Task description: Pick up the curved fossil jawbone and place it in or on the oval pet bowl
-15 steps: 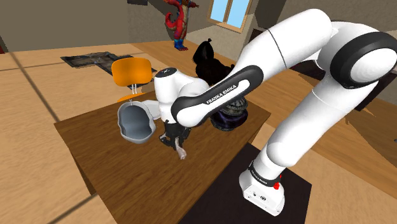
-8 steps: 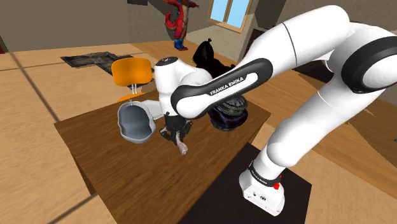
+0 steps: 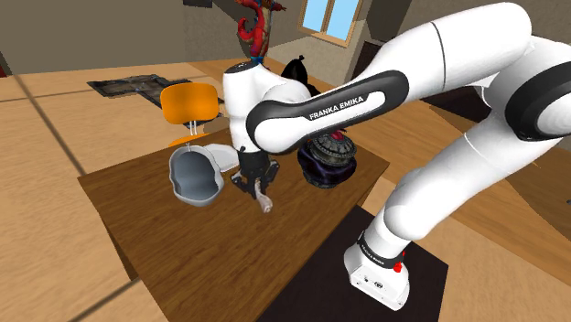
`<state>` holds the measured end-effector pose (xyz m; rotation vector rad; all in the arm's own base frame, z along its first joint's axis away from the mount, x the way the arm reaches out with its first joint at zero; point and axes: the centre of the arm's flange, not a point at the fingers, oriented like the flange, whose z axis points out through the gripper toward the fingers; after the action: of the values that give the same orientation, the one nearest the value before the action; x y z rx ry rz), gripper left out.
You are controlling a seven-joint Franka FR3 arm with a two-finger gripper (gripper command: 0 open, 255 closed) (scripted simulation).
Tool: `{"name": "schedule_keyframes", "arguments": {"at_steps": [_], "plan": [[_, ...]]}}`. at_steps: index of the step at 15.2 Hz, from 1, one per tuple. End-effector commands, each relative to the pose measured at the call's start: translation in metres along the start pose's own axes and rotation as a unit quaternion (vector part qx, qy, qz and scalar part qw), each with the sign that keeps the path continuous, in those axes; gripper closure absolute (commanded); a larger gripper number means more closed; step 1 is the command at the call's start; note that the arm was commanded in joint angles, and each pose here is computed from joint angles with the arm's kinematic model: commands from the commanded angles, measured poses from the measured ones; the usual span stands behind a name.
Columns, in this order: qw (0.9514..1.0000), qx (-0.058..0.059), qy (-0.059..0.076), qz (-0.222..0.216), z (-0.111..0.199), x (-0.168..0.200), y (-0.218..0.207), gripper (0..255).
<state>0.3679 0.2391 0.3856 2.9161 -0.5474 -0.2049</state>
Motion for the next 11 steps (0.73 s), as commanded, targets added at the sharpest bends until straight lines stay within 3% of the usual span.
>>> {"name": "schedule_keyframes", "arguments": {"at_steps": [1, 11], "plan": [[1.0000, 0.000, 0.000, 0.000, -0.005, 0.012, -0.004, 255], [1.0000, 0.000, 0.000, 0.000, -0.028, 0.132, -0.053, 255]]}}
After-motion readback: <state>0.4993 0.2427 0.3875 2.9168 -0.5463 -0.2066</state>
